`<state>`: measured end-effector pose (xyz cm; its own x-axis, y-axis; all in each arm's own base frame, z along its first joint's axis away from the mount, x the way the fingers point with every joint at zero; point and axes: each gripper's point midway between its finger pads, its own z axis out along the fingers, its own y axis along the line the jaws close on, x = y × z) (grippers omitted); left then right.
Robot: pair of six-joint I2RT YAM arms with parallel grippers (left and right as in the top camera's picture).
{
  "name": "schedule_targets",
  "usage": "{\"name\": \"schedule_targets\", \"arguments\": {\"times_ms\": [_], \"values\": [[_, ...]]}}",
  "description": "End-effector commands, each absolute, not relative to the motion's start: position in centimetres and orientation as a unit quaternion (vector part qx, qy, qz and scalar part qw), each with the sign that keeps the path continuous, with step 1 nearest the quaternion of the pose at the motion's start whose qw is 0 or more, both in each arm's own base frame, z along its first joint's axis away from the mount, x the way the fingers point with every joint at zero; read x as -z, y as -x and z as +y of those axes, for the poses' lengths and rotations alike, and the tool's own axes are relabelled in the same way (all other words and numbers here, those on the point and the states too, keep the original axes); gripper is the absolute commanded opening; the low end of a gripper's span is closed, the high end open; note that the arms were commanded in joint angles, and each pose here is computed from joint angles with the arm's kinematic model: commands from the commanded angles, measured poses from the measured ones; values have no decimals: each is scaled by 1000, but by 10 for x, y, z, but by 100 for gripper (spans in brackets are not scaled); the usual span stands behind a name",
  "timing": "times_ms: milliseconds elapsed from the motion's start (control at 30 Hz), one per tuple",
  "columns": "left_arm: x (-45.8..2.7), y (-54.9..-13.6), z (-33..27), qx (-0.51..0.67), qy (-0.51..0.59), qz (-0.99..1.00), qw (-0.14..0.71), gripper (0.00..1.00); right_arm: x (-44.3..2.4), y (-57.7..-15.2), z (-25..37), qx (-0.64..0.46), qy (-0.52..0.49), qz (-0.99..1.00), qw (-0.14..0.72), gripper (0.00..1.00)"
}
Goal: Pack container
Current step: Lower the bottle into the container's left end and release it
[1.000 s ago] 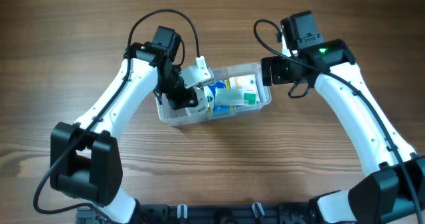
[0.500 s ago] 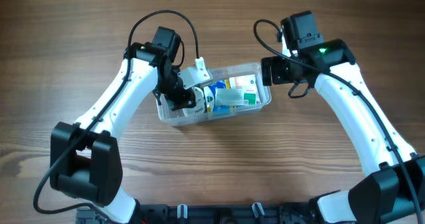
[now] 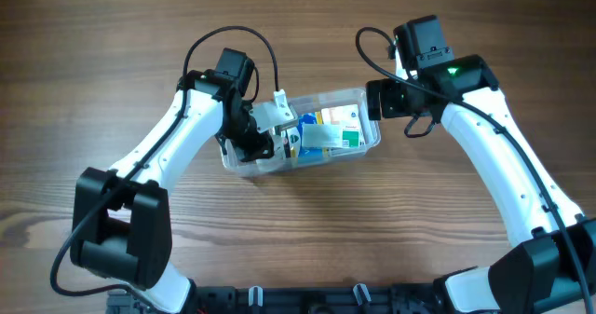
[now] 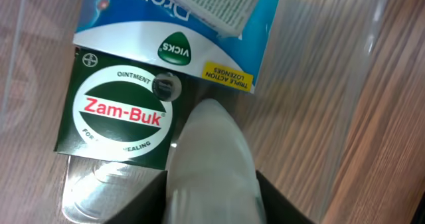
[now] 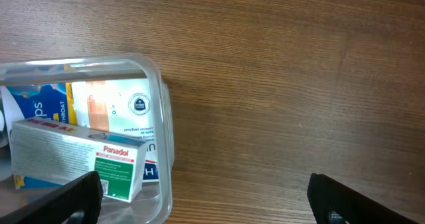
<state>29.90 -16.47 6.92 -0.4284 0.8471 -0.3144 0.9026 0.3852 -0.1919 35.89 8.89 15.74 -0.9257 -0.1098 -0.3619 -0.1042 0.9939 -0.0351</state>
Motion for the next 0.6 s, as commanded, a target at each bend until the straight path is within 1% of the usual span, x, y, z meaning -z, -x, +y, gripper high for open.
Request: {"name": "schedule_targets", "arguments": {"times_ms": [0, 67, 100, 167, 200, 267, 433, 567], "values": [[-71, -297, -171, 184, -535, 820, 87, 52, -158, -364, 87, 14, 53, 981, 189, 100], [-72, -296, -174, 192, -534, 818, 89, 67, -158, -364, 87, 14, 53, 981, 189, 100], [-72, -296, -174, 192, -535, 818, 89, 73, -158, -364, 87, 14, 53, 981, 189, 100], [-72, -295, -173, 193, -534, 819, 86, 81, -158, -364, 87, 14, 53, 981, 189, 100], [-72, -294, -173, 193, -534, 819, 84, 88, -158, -364, 87, 14, 53, 981, 189, 100], [-72, -292, -172, 195, -533, 820, 80, 91, -158, -364, 87, 14, 53, 981, 189, 100], [-83, -293, -175, 197, -535, 816, 96, 93, -158, -364, 87, 14, 53, 981, 189, 100], [-102, -294, -178, 197, -539, 809, 127, 94, -158, -364, 87, 14, 53, 981, 189, 100]]}}
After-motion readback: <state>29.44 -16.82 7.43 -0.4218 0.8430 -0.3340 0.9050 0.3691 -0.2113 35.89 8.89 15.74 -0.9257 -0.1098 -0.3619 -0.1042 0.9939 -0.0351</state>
